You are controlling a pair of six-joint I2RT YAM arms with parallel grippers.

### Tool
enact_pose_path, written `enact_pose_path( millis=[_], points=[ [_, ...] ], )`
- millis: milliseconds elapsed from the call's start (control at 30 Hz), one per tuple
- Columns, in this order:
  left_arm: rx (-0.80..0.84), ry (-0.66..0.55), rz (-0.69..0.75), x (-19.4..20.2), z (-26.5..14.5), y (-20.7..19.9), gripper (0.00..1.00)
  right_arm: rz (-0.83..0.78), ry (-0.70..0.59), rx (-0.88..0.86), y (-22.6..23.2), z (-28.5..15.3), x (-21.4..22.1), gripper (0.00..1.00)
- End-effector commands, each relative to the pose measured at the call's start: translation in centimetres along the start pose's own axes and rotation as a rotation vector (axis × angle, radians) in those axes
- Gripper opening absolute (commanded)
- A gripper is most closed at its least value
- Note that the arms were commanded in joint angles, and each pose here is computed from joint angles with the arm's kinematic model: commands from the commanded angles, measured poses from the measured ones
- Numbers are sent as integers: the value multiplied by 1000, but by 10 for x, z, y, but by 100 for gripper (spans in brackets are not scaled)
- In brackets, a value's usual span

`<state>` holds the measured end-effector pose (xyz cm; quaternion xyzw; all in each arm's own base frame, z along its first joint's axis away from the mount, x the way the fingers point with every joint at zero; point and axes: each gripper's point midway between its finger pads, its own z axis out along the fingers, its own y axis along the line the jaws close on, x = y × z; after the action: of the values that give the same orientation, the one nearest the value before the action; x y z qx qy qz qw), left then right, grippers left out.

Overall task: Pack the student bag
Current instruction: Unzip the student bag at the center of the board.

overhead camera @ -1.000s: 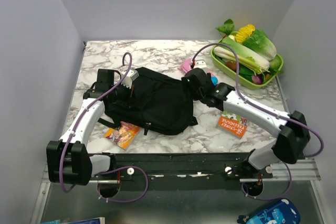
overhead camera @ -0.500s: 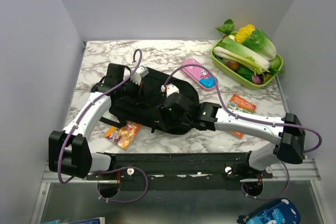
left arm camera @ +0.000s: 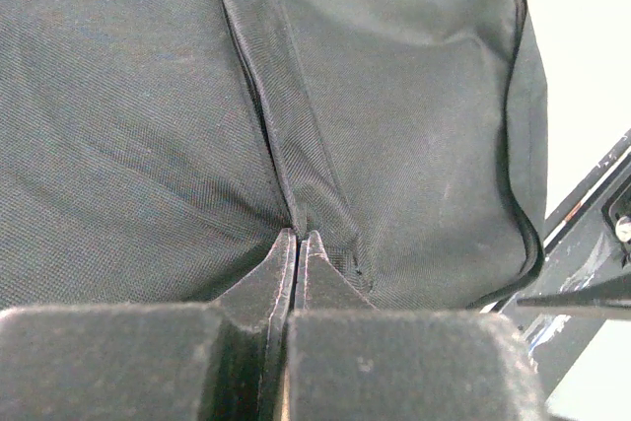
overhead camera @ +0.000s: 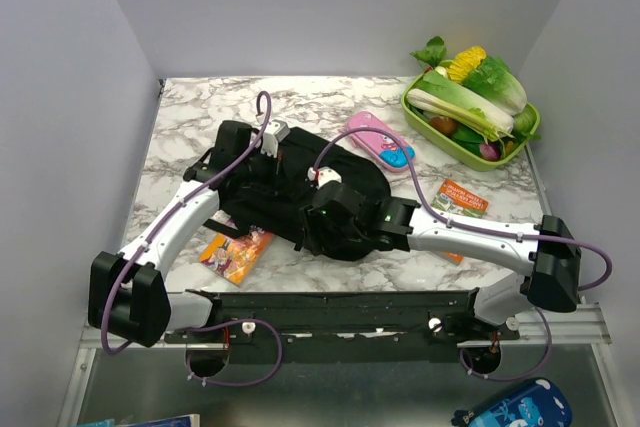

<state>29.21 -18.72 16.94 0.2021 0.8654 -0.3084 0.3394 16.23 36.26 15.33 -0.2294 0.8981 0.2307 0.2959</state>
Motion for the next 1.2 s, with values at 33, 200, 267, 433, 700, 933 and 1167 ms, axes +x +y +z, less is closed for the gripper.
enact_pose_path(
  millis=[33, 200, 267, 433, 700, 933, 1167],
  points=[
    [-62, -63, 2, -20, 2, 0, 0, -13, 98, -114, 21, 4, 22, 63],
    [-82, -128, 15, -42, -12, -1, 0, -38, 229, -34, -6, 25, 68, 62],
    [-79, -135, 20, -45, -17, -3, 0, -44, 226, 67, -28, 32, 75, 62],
    [-113, -154, 40, -46, -32, 5, 0, 29, 147, 214, -80, 46, 59, 57],
    [-141, -99, 72, -13, -36, 17, 0, 24, 11, 238, -96, 42, 5, 53],
    [4, 6, 11, 21, -10, 2, 0, 119, -58, 26, -59, 34, 2, 43],
    [19, 63, -14, 32, 3, 2, 0, 170, -205, -39, -55, 15, -8, 48]
  ],
)
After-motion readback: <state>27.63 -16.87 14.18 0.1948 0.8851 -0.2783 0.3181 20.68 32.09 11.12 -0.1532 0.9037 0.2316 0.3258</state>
